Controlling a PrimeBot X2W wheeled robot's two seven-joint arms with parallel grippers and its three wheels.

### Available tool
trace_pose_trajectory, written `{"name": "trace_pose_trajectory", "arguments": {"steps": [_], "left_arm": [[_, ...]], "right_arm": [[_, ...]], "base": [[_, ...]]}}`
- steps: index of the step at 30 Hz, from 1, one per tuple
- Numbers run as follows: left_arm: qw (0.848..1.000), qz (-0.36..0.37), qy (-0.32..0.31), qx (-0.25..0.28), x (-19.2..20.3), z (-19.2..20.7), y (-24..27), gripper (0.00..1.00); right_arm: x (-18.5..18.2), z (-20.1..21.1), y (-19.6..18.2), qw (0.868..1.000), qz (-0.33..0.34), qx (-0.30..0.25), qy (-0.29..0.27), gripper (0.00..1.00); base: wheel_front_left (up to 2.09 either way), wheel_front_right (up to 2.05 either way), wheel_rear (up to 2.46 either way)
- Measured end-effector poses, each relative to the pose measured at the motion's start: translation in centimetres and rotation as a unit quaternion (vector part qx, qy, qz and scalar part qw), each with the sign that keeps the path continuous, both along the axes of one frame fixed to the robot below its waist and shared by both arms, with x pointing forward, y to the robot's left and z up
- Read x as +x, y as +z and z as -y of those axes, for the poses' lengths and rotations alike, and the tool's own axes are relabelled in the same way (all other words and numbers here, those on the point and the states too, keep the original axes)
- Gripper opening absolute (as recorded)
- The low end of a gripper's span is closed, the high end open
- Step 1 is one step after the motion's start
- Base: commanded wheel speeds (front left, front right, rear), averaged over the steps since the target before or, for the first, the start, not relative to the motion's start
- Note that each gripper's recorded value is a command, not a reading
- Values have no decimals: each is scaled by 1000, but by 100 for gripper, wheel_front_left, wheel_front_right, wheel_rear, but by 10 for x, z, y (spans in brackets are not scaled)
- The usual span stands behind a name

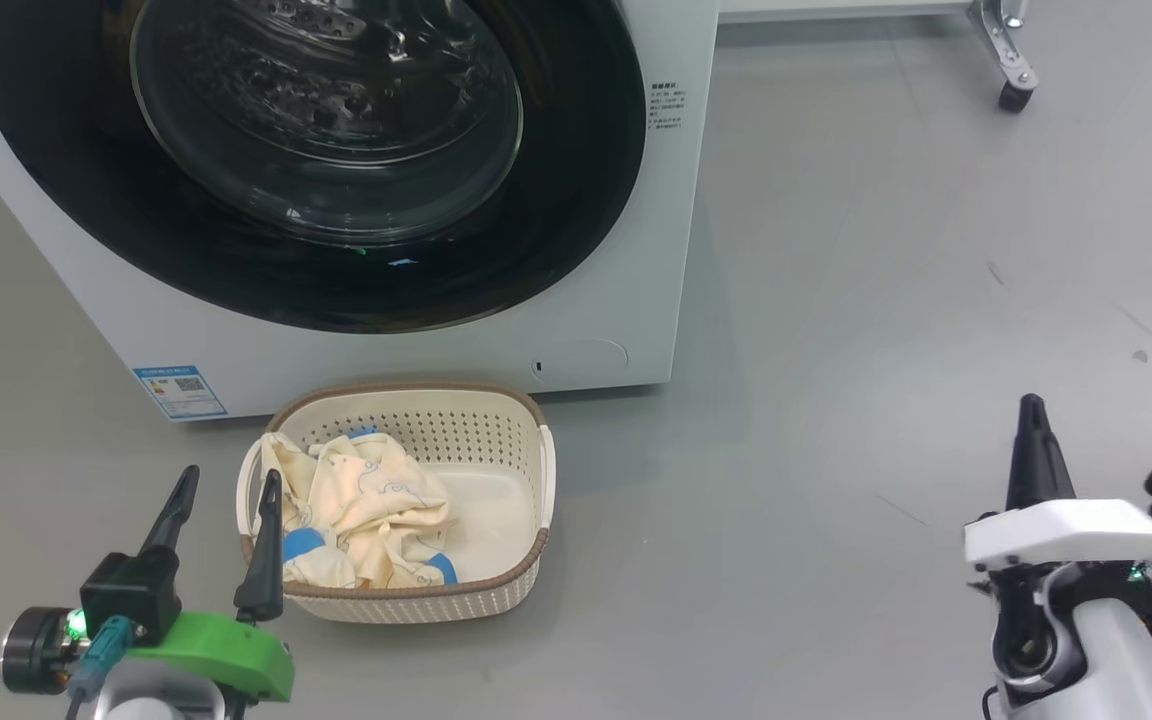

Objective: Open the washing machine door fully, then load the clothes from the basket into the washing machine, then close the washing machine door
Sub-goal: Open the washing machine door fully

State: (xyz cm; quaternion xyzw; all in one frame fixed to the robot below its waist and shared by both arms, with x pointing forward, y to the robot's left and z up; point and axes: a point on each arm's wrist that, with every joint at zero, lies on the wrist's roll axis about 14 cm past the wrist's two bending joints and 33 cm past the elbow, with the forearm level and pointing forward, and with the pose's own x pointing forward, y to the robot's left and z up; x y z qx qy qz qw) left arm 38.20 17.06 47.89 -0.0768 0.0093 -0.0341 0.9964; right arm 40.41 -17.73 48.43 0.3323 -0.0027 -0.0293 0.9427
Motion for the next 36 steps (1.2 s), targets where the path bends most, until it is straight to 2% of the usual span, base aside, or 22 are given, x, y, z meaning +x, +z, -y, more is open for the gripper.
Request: {"name": "trace_pose_trajectory", "arguments": {"steps": [2,3,5,6,7,11,16,19,36], "left_arm": [[1000,0,0,0,3,0,0,100],[1000,5,0,-1,7,0,3,100],[1000,9,0,-1,11,0,5,100],[1000,9,0,-1,11,0,5,100],[1000,10,0,1,13,0,5,100],[1000,11,2,2,20,-1,4,100],[1000,18,2,0,34,0,7,100],[1000,15,-1,-2,40,1,4,100],[1000,5,9,0,72,-6,-13,100]], "right_arm": [[3,6,-5,999,-10,50,-11,0],[11,10,-5,995,-14,101,-17,0],[21,11,-3,988,-16,150,-16,0],[21,11,-3,988,-16,150,-16,0],[26,11,-2,984,-17,176,-15,0],[49,0,4,960,-25,280,14,0],[80,-29,20,919,-24,387,74,0],[99,-42,29,903,-27,417,101,0],[197,-98,70,867,-43,453,203,0]], "base": [[0,0,0],[0,0,0],[0,0,0],[0,0,0],[0,0,0],[0,0,0],[0,0,0],[0,0,0],[0,0,0]]}}
